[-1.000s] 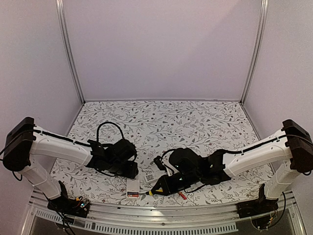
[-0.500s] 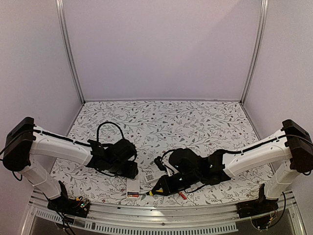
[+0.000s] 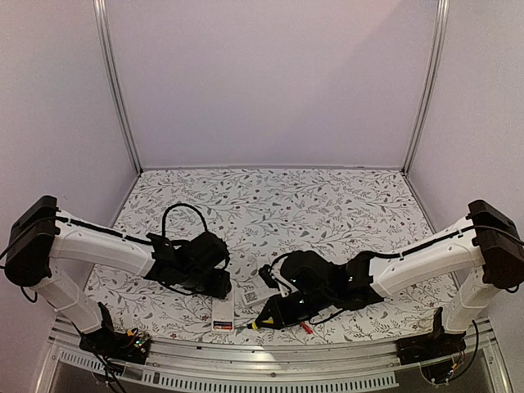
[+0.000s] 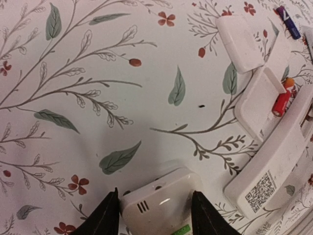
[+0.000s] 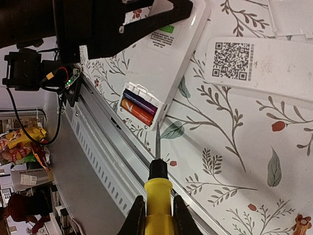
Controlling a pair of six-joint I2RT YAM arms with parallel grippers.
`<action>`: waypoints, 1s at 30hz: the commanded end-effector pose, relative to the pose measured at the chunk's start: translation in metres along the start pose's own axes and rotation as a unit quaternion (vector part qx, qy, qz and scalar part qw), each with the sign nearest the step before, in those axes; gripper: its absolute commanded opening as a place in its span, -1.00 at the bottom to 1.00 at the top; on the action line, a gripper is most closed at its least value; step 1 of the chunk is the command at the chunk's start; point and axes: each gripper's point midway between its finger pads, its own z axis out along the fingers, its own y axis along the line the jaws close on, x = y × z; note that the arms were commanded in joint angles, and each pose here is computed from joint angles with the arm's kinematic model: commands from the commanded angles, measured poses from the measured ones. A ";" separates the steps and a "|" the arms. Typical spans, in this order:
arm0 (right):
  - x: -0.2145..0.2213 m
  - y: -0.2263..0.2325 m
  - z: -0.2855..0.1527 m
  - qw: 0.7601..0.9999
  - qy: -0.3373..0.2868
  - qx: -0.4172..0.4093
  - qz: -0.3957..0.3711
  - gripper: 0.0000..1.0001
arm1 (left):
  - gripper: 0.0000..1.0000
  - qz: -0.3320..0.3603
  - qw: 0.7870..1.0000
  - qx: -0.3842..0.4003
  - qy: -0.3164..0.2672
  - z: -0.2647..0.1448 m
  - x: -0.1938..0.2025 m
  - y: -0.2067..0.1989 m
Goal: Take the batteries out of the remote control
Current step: Adjust the remote control without the battery cover at the center of the board.
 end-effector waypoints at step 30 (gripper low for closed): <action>-0.003 0.011 -0.007 1.000 -0.006 -0.014 -0.002 -1.00 | -0.06 0.032 0.995 -0.044 0.087 0.007 0.049 0.022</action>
